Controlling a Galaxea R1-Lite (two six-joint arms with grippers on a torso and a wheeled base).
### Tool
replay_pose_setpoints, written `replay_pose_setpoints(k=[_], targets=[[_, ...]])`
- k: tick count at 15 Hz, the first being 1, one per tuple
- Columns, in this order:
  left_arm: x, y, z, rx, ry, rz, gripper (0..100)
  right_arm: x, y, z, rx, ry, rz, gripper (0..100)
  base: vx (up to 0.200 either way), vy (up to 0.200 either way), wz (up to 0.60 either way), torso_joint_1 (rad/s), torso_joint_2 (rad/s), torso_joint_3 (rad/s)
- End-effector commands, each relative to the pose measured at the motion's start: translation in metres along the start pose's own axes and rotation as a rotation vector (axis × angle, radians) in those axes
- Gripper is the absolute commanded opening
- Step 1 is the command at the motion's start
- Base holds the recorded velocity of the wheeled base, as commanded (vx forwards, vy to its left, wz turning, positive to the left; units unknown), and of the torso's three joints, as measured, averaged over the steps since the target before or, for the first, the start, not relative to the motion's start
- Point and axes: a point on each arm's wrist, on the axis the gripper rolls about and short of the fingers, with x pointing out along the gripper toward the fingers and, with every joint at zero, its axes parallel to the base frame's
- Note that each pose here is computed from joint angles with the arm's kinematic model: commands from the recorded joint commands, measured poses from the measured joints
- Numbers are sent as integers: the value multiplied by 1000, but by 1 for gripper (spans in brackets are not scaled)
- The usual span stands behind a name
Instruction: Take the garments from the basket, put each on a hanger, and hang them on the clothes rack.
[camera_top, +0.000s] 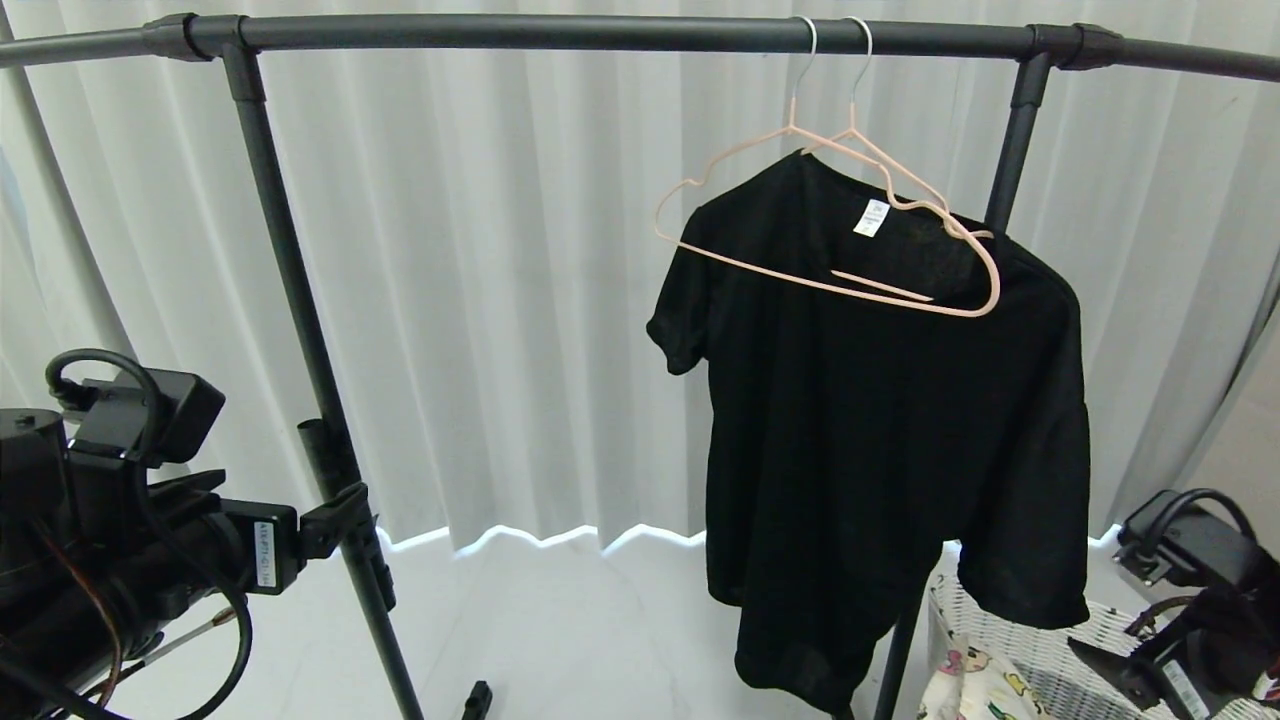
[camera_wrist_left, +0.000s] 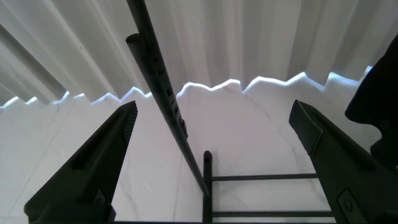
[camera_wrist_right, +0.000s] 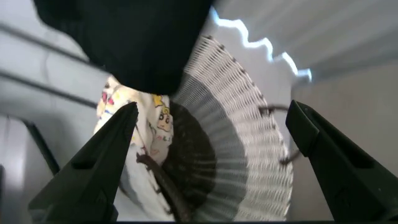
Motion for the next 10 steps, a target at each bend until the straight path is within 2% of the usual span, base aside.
replay_pose_setpoints(k=[1,2,4,6,10], targets=[[0,0,0,-1,-1,2,100,31,21,-1,-160,80,129,100,0,0,0,0,0,0],[0,1,0,-3,-1,3,100,37,34,-1,-225,98,184,100,0,0,0,0,0,0],[0,1,1,-4,-4,3,100,49,55,0,-305,131,265,100,0,0,0,0,0,0],[0,1,3,-8,-9,7,100,70,64,-1,-316,160,265,100,0,0,0,0,0,0],[0,2,3,-11,-10,10,100,108,66,-3,-296,238,206,100,0,0,0,0,0,0]])
